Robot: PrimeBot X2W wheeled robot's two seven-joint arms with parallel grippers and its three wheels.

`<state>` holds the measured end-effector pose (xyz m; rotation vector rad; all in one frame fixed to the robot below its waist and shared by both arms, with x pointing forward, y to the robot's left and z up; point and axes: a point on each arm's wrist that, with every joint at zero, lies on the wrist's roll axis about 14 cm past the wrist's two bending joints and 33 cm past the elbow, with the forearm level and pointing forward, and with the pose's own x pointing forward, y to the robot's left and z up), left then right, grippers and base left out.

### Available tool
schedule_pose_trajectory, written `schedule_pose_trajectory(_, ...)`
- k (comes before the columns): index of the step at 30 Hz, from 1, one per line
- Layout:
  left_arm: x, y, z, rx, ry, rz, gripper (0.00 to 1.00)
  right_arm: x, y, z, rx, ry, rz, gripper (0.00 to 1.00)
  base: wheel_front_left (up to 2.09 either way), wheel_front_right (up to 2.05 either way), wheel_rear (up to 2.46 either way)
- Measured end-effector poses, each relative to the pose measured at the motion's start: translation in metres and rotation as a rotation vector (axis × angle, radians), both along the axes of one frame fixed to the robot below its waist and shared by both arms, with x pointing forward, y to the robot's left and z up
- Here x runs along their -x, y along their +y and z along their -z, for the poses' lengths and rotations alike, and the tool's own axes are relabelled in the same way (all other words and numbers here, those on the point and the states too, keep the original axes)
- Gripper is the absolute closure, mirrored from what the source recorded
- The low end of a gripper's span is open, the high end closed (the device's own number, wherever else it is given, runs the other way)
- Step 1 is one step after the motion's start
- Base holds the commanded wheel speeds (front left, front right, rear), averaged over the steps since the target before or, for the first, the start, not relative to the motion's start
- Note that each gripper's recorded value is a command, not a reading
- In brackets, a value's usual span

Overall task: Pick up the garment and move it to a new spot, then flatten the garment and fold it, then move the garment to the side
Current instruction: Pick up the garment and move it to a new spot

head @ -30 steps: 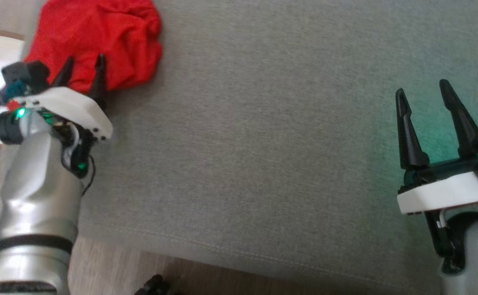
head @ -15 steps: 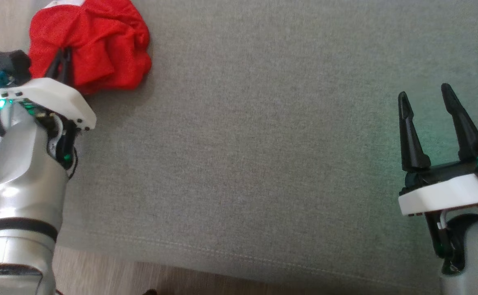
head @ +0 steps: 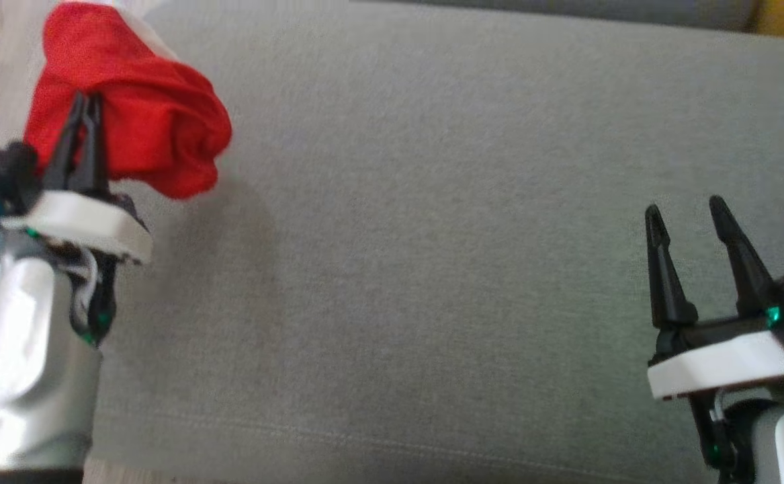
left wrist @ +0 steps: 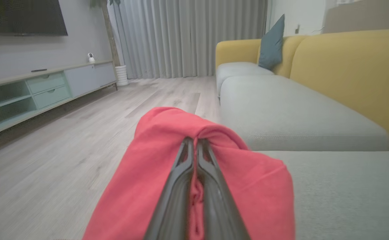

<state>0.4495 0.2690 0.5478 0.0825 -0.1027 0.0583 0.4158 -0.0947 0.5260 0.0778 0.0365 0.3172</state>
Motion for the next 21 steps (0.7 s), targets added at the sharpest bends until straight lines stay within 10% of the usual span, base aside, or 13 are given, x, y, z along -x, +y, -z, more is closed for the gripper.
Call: schedule_pose_trajectory(21,0.037,-0.297,0.07,0.209,0.238,0.746,1.0,0.055,-0.109,0.015,-0.061,0.041,0.338,0.0,0.0,0.0,0.0)
